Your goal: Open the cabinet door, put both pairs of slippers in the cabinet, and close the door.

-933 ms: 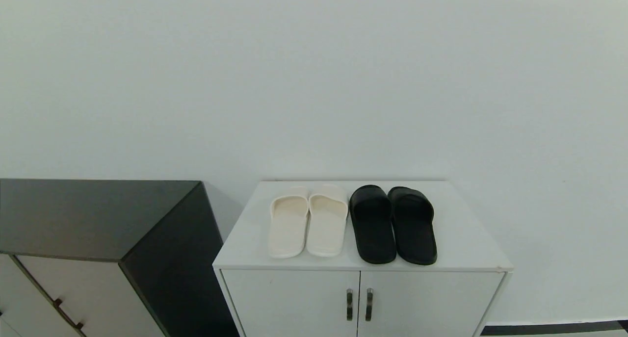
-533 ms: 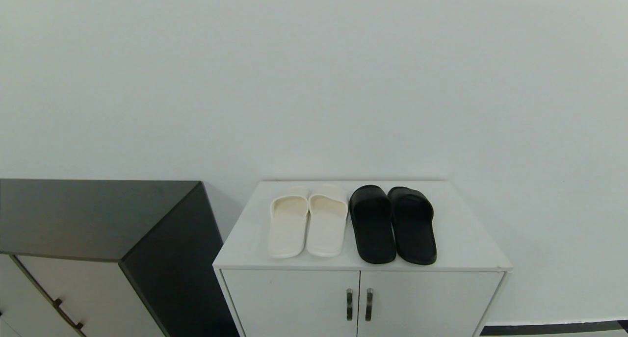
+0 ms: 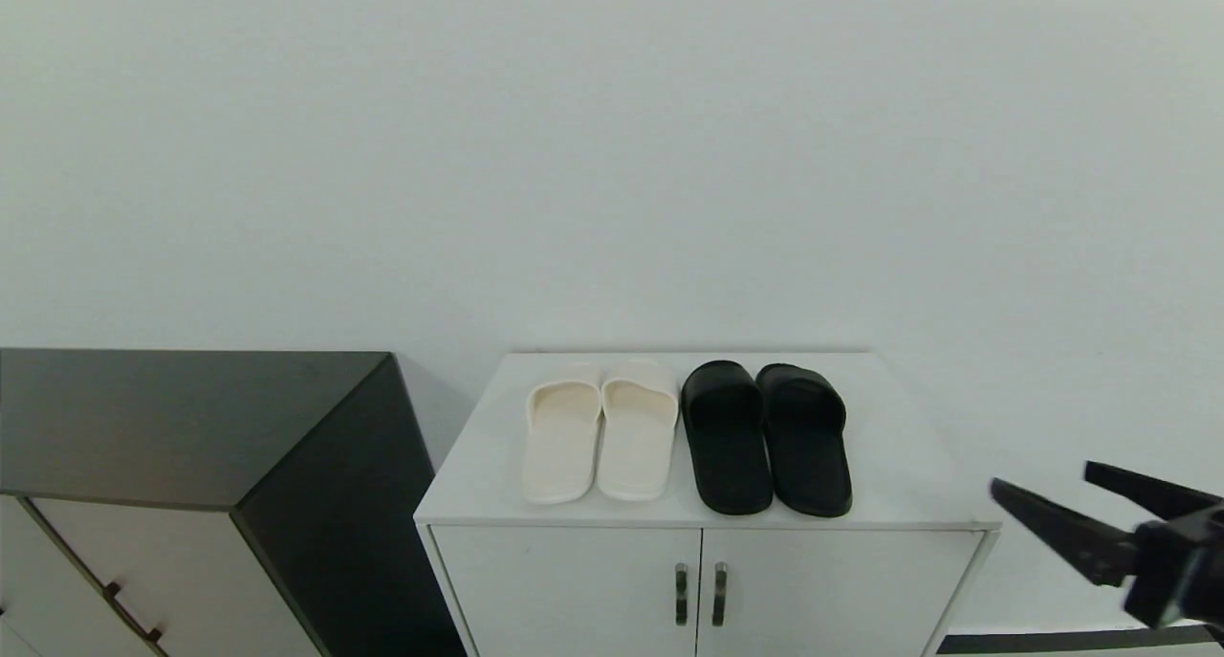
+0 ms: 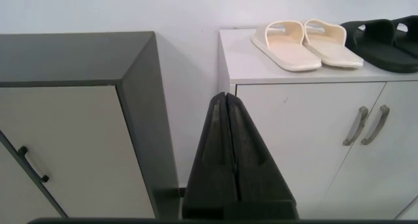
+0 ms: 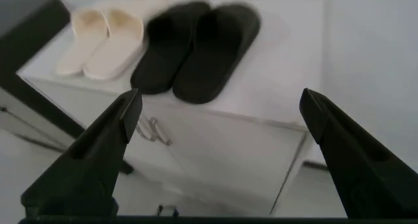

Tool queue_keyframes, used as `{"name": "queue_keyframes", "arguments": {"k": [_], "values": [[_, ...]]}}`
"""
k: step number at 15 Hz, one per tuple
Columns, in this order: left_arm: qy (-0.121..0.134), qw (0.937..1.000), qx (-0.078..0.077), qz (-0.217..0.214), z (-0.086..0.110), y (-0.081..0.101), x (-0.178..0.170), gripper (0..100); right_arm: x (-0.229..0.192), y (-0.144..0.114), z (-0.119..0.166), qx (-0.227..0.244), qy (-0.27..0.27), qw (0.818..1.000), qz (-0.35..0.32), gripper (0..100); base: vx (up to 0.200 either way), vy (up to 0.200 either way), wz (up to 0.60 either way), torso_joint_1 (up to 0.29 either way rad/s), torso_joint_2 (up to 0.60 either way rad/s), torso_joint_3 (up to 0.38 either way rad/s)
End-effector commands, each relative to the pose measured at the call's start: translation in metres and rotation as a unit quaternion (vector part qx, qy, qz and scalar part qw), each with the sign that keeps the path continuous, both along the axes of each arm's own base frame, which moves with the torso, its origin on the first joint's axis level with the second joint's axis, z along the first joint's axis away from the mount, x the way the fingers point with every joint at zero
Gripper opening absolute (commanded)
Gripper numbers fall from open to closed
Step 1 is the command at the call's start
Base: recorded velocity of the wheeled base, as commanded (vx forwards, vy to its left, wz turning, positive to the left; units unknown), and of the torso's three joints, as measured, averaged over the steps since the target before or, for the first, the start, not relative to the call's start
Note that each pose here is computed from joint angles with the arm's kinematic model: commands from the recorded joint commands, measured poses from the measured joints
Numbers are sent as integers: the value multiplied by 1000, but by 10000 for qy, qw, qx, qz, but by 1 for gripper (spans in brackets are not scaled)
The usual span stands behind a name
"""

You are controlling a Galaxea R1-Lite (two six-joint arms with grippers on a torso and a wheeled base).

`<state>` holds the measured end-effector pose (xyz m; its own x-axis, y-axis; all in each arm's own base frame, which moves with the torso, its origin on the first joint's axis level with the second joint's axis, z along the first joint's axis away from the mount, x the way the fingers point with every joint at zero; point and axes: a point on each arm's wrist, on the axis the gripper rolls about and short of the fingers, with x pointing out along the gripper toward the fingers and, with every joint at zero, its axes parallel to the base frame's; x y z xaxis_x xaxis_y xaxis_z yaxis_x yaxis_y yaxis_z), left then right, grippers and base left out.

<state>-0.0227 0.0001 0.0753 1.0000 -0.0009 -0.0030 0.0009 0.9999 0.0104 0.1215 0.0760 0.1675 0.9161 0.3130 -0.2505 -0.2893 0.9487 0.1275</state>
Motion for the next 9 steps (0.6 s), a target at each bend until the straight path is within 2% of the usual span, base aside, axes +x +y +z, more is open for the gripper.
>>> {"name": "queue_keyframes", "arguments": {"k": [1,4,5,6,9], "values": [[0,10000,2,4,0,0,0,0,35,67,-17,-216,507,9983,175,100,0,0,0,0,0,0],[0,10000,2,4,0,0,0,0,57,107,-19,-187,452,9984,-275,100,0,0,0,0,0,0],[0,10000,-6,4,0,0,0,0,60,111,-21,-193,485,9982,-293,100,0,0,0,0,0,0],[0,10000,-6,4,0,0,0,0,76,128,-30,-286,527,9972,-450,100,0,0,0,0,0,0],[0,10000,-29,-3,0,0,0,0,108,149,-45,-338,460,9952,-798,100,0,0,0,0,0,0]]}}
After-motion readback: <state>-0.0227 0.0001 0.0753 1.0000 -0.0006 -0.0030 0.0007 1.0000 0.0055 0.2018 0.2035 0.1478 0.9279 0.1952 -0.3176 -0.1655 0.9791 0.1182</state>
